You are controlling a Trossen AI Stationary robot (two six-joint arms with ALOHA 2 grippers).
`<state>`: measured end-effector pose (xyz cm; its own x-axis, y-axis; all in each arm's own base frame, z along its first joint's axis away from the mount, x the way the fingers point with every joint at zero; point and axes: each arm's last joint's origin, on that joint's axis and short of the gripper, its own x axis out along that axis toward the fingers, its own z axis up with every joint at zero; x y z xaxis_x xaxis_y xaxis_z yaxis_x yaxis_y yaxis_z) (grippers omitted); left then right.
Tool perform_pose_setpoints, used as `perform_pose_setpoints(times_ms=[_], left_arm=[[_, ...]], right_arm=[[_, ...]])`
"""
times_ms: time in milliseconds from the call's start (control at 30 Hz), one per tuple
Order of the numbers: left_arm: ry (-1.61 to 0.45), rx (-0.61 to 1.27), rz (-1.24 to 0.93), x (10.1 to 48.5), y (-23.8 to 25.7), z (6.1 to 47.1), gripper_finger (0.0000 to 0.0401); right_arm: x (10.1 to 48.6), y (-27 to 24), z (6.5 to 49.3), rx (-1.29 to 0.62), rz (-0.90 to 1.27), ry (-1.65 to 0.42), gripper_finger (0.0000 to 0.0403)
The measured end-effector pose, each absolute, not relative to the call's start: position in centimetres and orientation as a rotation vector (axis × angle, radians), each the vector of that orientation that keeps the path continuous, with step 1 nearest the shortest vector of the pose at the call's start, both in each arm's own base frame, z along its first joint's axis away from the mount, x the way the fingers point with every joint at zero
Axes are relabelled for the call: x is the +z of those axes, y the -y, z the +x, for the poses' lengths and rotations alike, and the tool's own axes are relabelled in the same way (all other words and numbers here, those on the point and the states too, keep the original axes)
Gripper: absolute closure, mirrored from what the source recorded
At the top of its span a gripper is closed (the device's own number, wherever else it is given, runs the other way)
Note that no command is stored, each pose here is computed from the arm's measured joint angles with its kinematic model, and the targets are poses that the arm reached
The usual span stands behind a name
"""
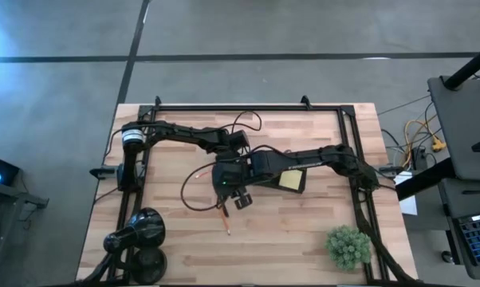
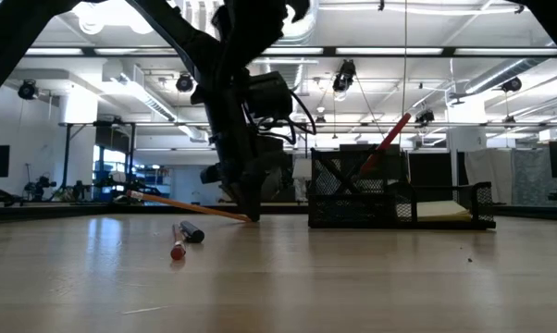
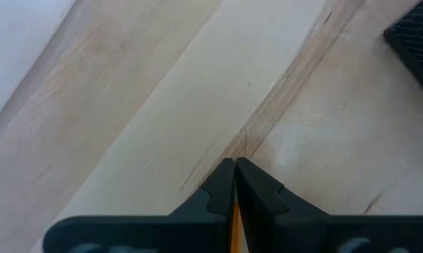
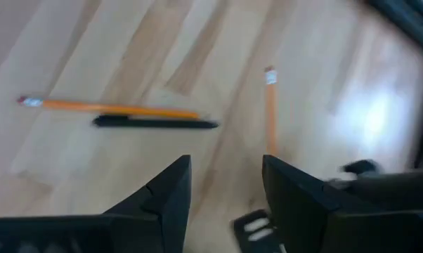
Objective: Pick and place office supplies into organizer
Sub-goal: Put the top pencil into the desk organizer
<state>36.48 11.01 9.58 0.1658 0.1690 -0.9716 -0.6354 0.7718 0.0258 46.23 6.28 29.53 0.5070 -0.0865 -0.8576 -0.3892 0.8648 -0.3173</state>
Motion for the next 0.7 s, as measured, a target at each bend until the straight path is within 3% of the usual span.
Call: perform_pose_setpoints(times_ms=[167,333,567,700], left_arm=[[-1.285,0.628,-0.449,9.6,-11.1,36.4,0.0401],[-1.290,0.635,-0.443,9.5,-11.0,36.3,0.0401],[-1.291,0.631,-0.401,9.3,-9.9,36.4,0.0401],[-1.291,0.622,-0.383,9.3,-9.3,36.6,0.0401]], right_arm=[[27.5,-6.4,46.3,0.232,-0.529,-1.065,0.0236],[28.4,-6.2,46.6,0.204,-0.503,-1.029,0.0237],[31.1,-2.4,46.5,0.224,-0.137,-1.011,0.0247],[32.6,1.9,45.4,0.186,-0.085,-1.063,0.0257]])
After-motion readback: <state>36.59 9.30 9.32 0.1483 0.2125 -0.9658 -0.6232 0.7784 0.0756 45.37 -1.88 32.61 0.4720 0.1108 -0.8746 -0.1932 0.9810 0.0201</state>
